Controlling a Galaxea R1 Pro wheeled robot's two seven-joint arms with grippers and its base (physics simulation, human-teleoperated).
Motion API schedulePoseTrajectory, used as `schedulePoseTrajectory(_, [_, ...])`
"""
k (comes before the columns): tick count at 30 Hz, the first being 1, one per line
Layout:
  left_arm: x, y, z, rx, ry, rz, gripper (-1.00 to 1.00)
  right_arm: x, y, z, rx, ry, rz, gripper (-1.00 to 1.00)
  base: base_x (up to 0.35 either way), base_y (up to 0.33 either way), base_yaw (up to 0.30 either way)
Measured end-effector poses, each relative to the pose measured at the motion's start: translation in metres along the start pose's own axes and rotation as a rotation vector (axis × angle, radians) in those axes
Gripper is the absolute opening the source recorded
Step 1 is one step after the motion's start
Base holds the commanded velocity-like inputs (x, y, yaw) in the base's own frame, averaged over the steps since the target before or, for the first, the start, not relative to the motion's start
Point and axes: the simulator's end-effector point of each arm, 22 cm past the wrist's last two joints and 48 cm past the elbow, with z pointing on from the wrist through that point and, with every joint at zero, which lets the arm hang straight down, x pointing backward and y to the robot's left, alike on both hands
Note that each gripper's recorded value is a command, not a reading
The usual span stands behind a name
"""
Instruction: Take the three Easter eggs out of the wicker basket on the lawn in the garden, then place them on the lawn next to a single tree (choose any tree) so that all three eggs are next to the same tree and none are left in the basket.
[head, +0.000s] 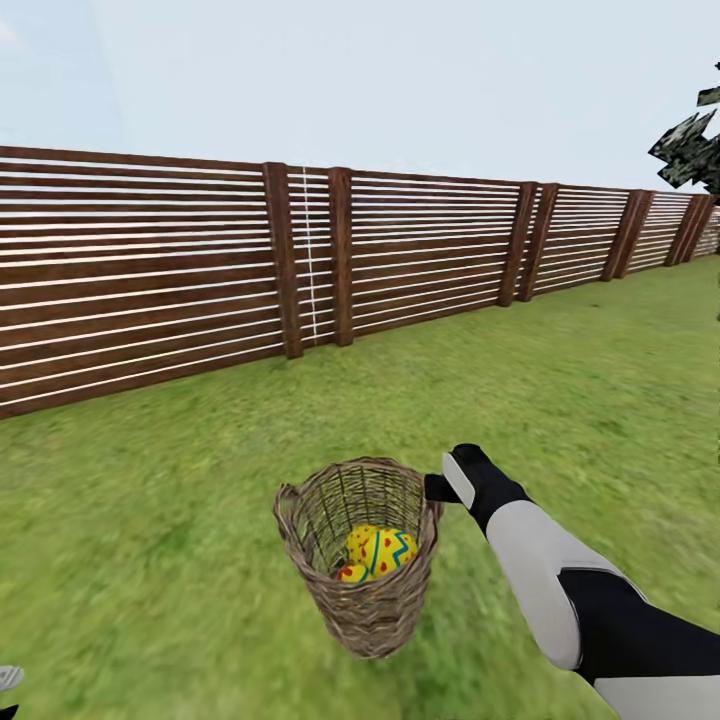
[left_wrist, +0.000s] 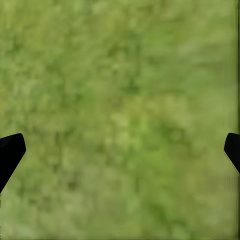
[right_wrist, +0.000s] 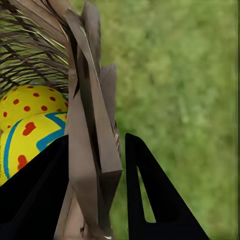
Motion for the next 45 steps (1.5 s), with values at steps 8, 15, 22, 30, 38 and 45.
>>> schedulePoseTrajectory(8, [-0.011,0.004,-0.012,0.0,0.0,0.0,1.0,-0.016,0.006,-0.012,-0.023,-0.03,0.008,-1.0,0.0,0.0,-0.018])
schedulePoseTrajectory(15, [-0.024,0.008,-0.025,0.001,-0.008,-0.001,1.0,-0.028,0.009,-0.028,-0.031,-0.038,0.012,-1.0,0.0,0.0,-0.189])
schedulePoseTrajectory(22, [-0.036,0.013,-0.037,0.001,-0.017,-0.004,1.0,-0.041,0.021,-0.045,-0.094,-0.048,0.028,-1.0,0.0,0.0,-0.222])
schedulePoseTrajectory(30, [-0.045,0.015,-0.045,0.001,-0.025,-0.006,1.0,-0.049,0.02,-0.056,-0.09,-0.056,0.014,-1.0,0.0,0.0,-0.173])
schedulePoseTrajectory(38, [-0.052,0.019,-0.054,0.0,-0.024,-0.001,1.0,-0.057,0.022,-0.066,-0.091,-0.057,0.012,-1.0,0.0,0.0,-0.007])
schedulePoseTrajectory(45, [-0.061,0.022,-0.065,0.0,-0.025,-0.001,1.0,-0.065,0.023,-0.078,-0.093,-0.057,0.014,-1.0,0.0,0.0,0.0])
